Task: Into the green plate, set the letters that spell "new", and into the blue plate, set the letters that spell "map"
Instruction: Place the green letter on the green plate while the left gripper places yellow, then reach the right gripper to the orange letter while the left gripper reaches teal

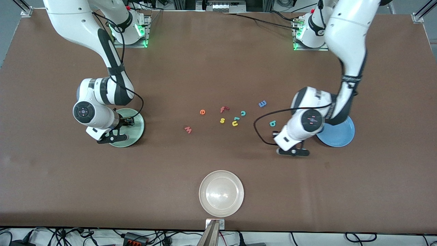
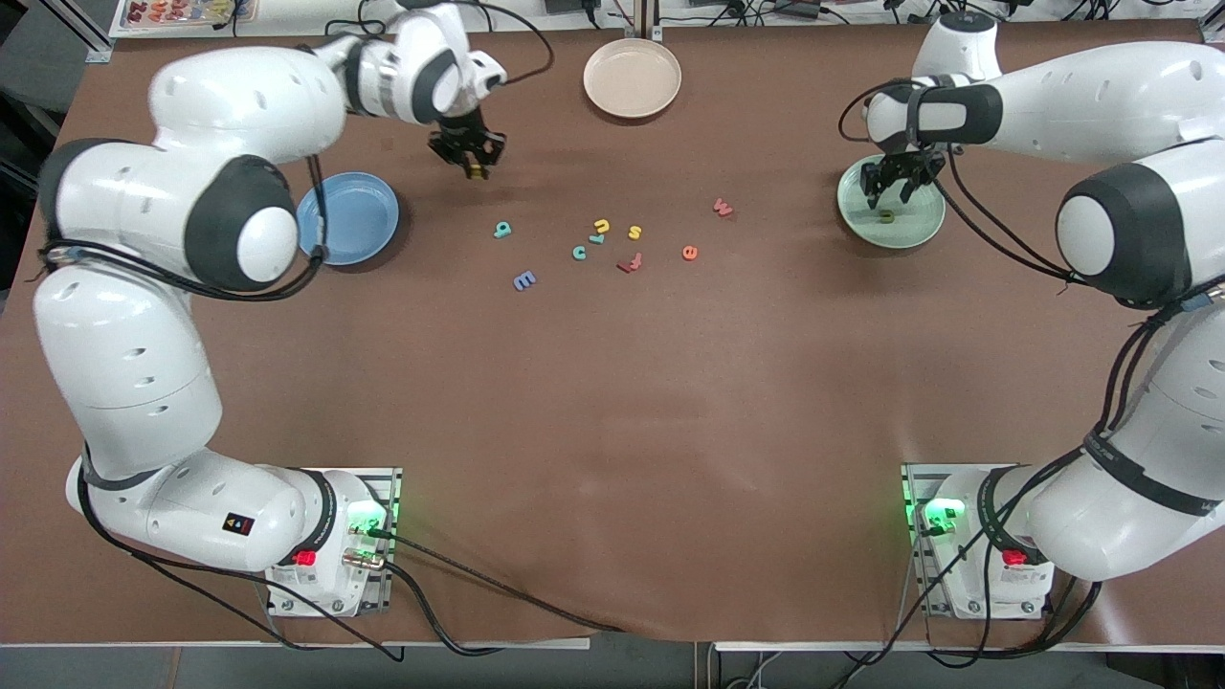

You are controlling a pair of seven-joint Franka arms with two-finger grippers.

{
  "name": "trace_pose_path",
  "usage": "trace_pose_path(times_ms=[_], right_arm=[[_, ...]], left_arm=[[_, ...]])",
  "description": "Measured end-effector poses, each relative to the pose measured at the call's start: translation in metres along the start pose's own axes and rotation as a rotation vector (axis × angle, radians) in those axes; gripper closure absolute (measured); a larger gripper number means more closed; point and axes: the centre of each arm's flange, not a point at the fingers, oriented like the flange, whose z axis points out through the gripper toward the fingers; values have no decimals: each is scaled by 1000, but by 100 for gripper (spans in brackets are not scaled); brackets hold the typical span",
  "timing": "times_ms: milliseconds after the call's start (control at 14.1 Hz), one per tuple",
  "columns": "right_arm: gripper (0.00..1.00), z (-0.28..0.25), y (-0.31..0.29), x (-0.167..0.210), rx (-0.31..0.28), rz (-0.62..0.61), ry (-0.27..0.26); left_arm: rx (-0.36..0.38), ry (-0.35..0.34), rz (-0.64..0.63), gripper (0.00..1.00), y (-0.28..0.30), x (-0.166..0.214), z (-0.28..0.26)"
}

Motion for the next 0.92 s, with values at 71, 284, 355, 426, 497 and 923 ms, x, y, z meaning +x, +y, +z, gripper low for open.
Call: trace_pose_path(times_ms=[71,284,355,426,497,923], right_arm=[[19,-18,-7,4,6,-12,19],[0,-62,-59,17,16,-82,75],[0,-68,-91,18,19,-87,85],[0,-68,-125,16,18,-76,89],[0,-64,-158,12,16,-58,87],[7,-28,-295,-7,35,54,79]], left_arm=[[5,-30,1,73,-23,-1,-12],[28,-117,-2,73,-86,-6,-20],[39,-147,-4,73,-100,-9,-16],[50,-176,-7,73,-111,-14,-8],[68,-199,-9,73,-120,-19,3],[71,-187,18,72,-175,-44,65]])
